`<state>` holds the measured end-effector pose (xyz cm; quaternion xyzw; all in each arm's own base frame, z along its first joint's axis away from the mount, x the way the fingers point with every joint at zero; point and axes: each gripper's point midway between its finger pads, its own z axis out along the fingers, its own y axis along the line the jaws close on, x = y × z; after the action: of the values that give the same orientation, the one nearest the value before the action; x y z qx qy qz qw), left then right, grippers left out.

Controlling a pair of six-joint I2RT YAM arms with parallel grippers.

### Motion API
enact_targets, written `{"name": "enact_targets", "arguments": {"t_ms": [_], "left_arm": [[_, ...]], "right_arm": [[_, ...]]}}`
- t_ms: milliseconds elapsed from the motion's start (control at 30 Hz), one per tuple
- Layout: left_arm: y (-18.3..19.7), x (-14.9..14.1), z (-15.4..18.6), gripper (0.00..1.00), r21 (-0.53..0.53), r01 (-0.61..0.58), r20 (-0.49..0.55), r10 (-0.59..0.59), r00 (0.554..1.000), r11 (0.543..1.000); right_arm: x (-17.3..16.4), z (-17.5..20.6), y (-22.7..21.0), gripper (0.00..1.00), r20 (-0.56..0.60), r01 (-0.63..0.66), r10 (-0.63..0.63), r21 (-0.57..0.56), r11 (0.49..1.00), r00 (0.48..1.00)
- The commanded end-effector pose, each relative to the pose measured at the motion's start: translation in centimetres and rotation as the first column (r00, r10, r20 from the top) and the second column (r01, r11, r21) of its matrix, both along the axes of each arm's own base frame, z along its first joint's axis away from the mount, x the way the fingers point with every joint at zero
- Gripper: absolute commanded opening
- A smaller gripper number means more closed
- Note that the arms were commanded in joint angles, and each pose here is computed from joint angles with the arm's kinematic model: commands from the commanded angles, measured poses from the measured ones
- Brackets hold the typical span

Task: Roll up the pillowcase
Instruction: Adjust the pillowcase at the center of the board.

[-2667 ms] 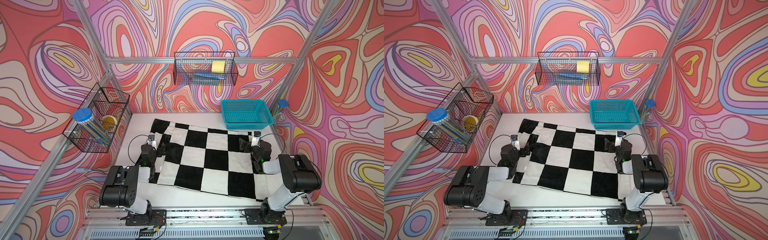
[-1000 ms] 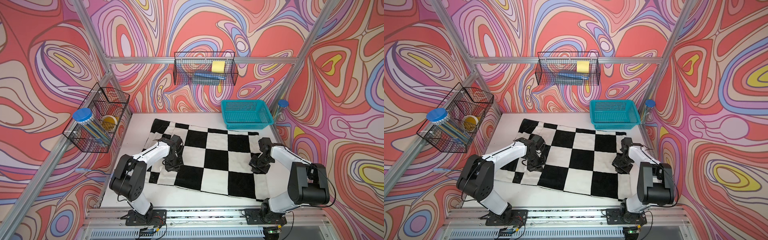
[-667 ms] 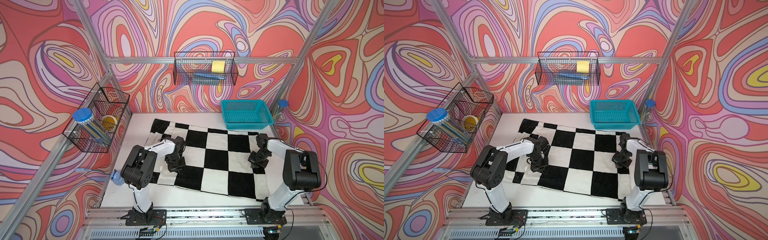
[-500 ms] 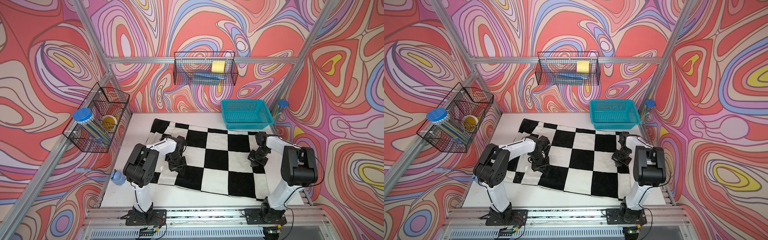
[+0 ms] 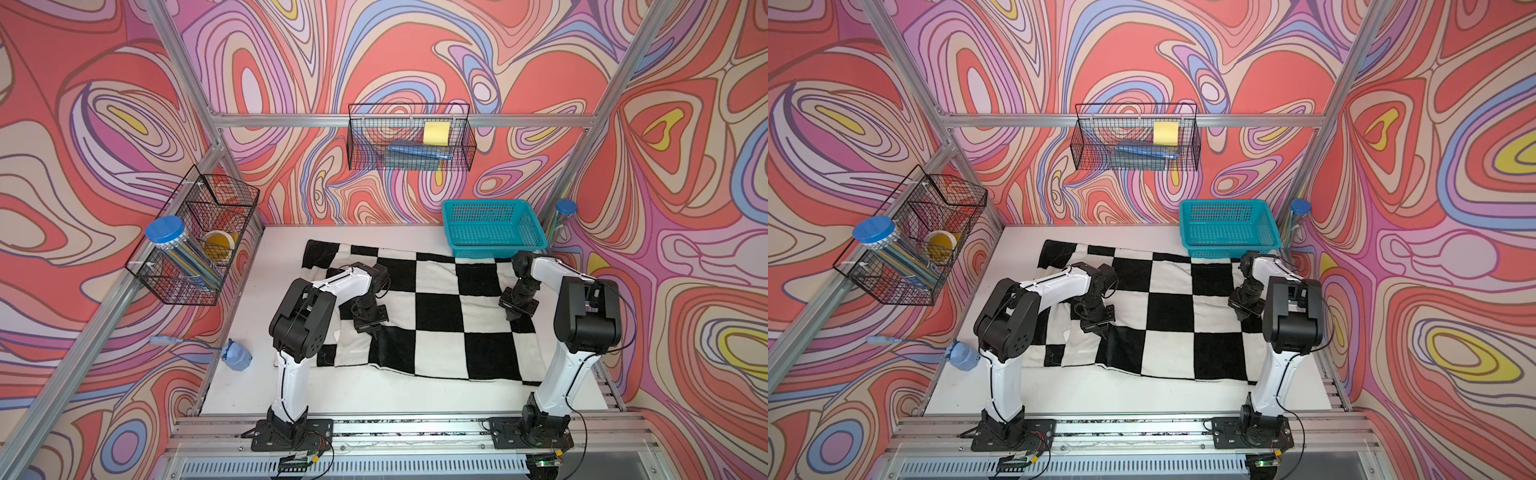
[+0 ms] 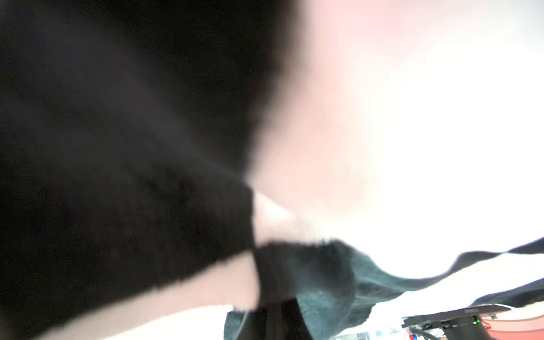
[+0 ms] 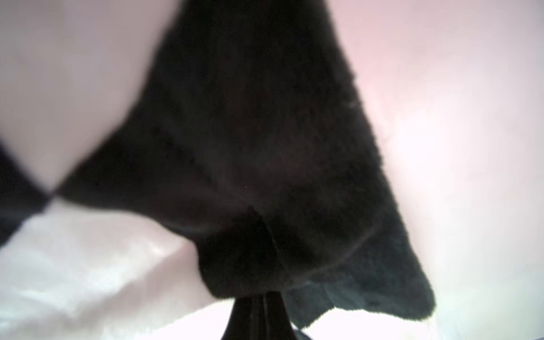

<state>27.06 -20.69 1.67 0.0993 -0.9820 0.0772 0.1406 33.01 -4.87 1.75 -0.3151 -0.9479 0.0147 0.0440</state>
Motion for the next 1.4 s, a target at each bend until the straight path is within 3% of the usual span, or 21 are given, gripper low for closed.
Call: {"name": "enact_targets", "arguments": {"t_ms": [0, 100, 133, 233, 333, 400, 500, 600, 667, 767, 900, 967, 1100, 1267, 1367], "left_arm": [[0.7, 1.1, -1.0, 0.00, 0.039, -0.010, 0.063, 0.008, 0.998, 0.999], [2.4, 0.2, 2.1, 0.00, 0.076, -0.015, 0.131, 0.005, 0.991, 0.997], [3.1, -0.1, 3.3, 0.06, 0.090, -0.021, 0.162, 0.006, 0.987, 0.996], [5.3, -1.3, 7.8, 0.36, 0.127, -0.048, 0.249, 0.015, 0.968, 0.991], [8.9, -3.1, 11.4, 0.49, 0.212, -0.138, 0.338, 0.059, 0.939, 0.968], [12.2, -4.9, 12.3, 0.62, 0.301, -0.257, 0.382, 0.130, 0.915, 0.918], [16.1, -8.1, 10.8, 0.64, 0.267, -0.484, 0.378, 0.371, 0.848, 0.833], [19.2, -10.6, 9.2, 0.63, 0.189, -0.713, 0.367, 0.625, 0.689, 0.675], [20.7, -10.9, 9.3, 0.63, 0.191, -0.779, 0.394, 0.680, 0.618, 0.597], [22.2, -11.0, 9.2, 0.65, 0.247, -0.814, 0.371, 0.724, 0.581, 0.526], [23.1, -9.0, 8.4, 0.65, 0.245, -0.834, 0.358, 0.754, 0.552, 0.494], [23.6, -8.4, 7.7, 0.65, 0.231, -0.857, 0.332, 0.791, 0.514, 0.460], [24.1, -5.8, 7.2, 0.64, 0.160, -0.878, 0.379, 0.794, 0.476, 0.451], [24.7, -6.4, 6.3, 0.60, 0.227, -0.865, 0.371, 0.782, 0.501, 0.447], [25.0, -7.8, 5.5, 0.58, 0.324, -0.846, 0.329, 0.788, 0.520, 0.423]], "right_arm": [[1.8, -1.1, -1.9, 0.00, 0.043, -0.009, 0.012, -0.075, 0.997, 0.999], [1.7, -0.4, -1.6, 0.00, 0.069, -0.002, 0.007, -0.063, 0.998, 0.998], [1.5, -0.1, -1.5, 0.00, 0.078, -0.001, 0.006, -0.059, 0.998, 0.997], [1.0, 0.3, -1.3, 0.00, 0.096, -0.011, 0.016, -0.053, 0.999, 0.995], [0.8, 0.8, -1.0, 0.00, 0.122, -0.015, 0.020, -0.042, 0.999, 0.992], [0.8, 1.4, -0.6, 0.00, 0.146, -0.010, 0.013, -0.023, 1.000, 0.989], [0.9, 2.6, 0.8, 0.00, 0.212, 0.006, -0.016, 0.046, 0.999, 0.977], [0.8, 3.7, 2.0, 0.00, 0.262, 0.003, -0.032, 0.109, 0.994, 0.965], [0.7, 4.0, 2.6, 0.00, 0.284, -0.007, -0.033, 0.138, 0.990, 0.958], [0.5, 4.6, 3.2, 0.05, 0.305, -0.021, -0.032, 0.167, 0.986, 0.952], [0.4, 5.4, 4.1, 0.12, 0.335, -0.033, -0.040, 0.211, 0.977, 0.941], [0.3, 5.5, 4.5, 0.14, 0.340, -0.034, -0.049, 0.233, 0.972, 0.939], [-0.2, 5.3, 5.1, 0.16, 0.340, -0.028, -0.064, 0.261, 0.965, 0.938], [-0.7, 5.0, 5.5, 0.17, 0.331, -0.025, -0.071, 0.278, 0.960, 0.941], [-0.6, 5.1, 5.6, 0.18, 0.330, -0.026, -0.074, 0.289, 0.957, 0.941]]}}
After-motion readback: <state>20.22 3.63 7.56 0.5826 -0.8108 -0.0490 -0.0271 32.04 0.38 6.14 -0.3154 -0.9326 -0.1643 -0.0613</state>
